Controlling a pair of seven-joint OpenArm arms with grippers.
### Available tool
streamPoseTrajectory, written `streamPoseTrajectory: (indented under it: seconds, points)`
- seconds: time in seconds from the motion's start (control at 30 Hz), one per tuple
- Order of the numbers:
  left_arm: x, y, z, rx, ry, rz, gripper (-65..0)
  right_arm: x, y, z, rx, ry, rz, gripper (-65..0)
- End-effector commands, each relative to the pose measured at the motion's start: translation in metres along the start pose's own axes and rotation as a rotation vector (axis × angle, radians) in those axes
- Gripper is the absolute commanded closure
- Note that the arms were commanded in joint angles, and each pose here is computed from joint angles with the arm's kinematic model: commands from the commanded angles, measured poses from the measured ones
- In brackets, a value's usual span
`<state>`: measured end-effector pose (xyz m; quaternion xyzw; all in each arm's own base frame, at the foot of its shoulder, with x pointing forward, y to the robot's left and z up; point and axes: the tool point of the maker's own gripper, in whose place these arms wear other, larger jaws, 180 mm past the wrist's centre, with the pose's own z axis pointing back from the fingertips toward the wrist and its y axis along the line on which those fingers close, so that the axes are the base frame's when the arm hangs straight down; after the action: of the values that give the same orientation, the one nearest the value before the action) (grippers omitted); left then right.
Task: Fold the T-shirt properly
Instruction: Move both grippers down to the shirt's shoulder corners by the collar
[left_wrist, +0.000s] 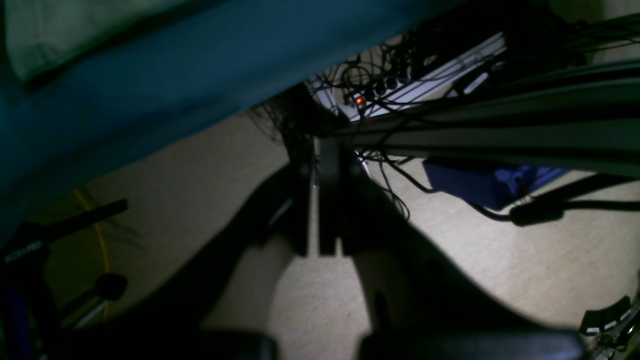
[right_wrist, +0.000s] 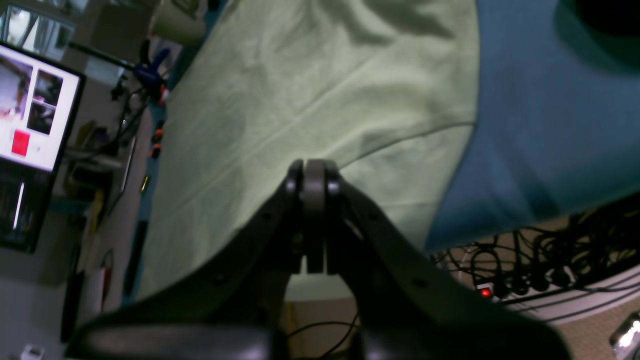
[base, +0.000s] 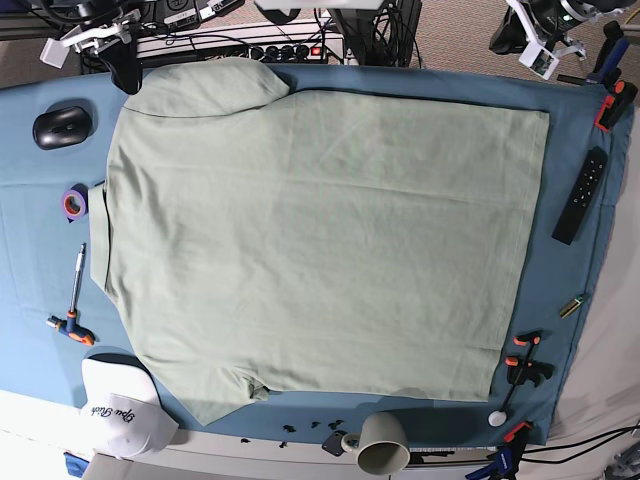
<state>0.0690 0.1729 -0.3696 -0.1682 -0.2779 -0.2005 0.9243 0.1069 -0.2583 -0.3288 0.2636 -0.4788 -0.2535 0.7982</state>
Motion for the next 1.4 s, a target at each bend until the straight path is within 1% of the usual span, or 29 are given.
streamPoseTrajectory:
  seconds: [0.0,0.03,0.13,0.17,0.2,0.3,0.37,0.53,0.63,0.87,1.03,1.17,1.37]
  points:
    - [0.004,-0.001,0.003,-0.007,-0.017,-0.007,-4.1,0.009,0.005,0.004,0.020,-0.031,0.013,0.0]
    - [0.005,-0.001,0.003,-0.007,-0.018,-0.007,-4.1,0.008,0.005,0.004,0.018,-0.029,0.012,-1.8]
    - [0.004,-0.001,0.003,-0.007,-0.016,-0.007,-4.1,0.006,0.003,0.004,0.010,-0.020,0.021,-22.6]
    - [0.004,-0.001,0.003,-0.007,-0.016,-0.008,-4.2,0.006,0.003,0.004,0.009,-0.020,0.021,-26.3]
    - [0.004,-0.001,0.003,-0.007,-0.017,-0.008,-4.2,0.006,0.003,0.004,0.008,-0.017,0.023,-26.8]
    - [0.006,0.000,0.002,-0.005,-0.021,-0.010,-4.2,0.000,-0.011,0.002,-0.066,0.012,0.030,-26.8]
    - [0.007,0.000,0.002,-0.005,-0.023,-0.010,-4.2,-0.003,-0.018,-0.001,-0.095,0.010,0.018,-26.8]
    - [0.007,0.000,0.002,-0.006,-0.024,-0.008,-4.2,-0.010,-0.028,-0.011,-0.108,-0.005,-0.033,-26.8]
    - [0.007,0.000,0.002,-0.006,-0.023,-0.009,-4.2,-0.010,-0.031,-0.010,-0.118,-0.007,-0.031,-26.8]
    - [0.007,0.000,0.002,-0.005,-0.025,-0.011,-4.2,0.024,-0.054,0.017,-0.213,-0.111,0.007,-26.7]
    - [0.012,0.003,0.000,0.000,-0.038,-0.018,-4.2,0.024,-0.050,0.008,-0.193,-0.110,0.002,-26.7]
    - [0.012,0.002,0.001,0.000,-0.038,-0.018,-4.2,0.020,-0.054,-0.003,-0.223,-0.091,-0.006,-26.7]
    - [0.012,0.002,0.001,0.000,-0.037,-0.017,-4.2,0.019,-0.056,-0.004,-0.225,-0.095,-0.017,-26.7]
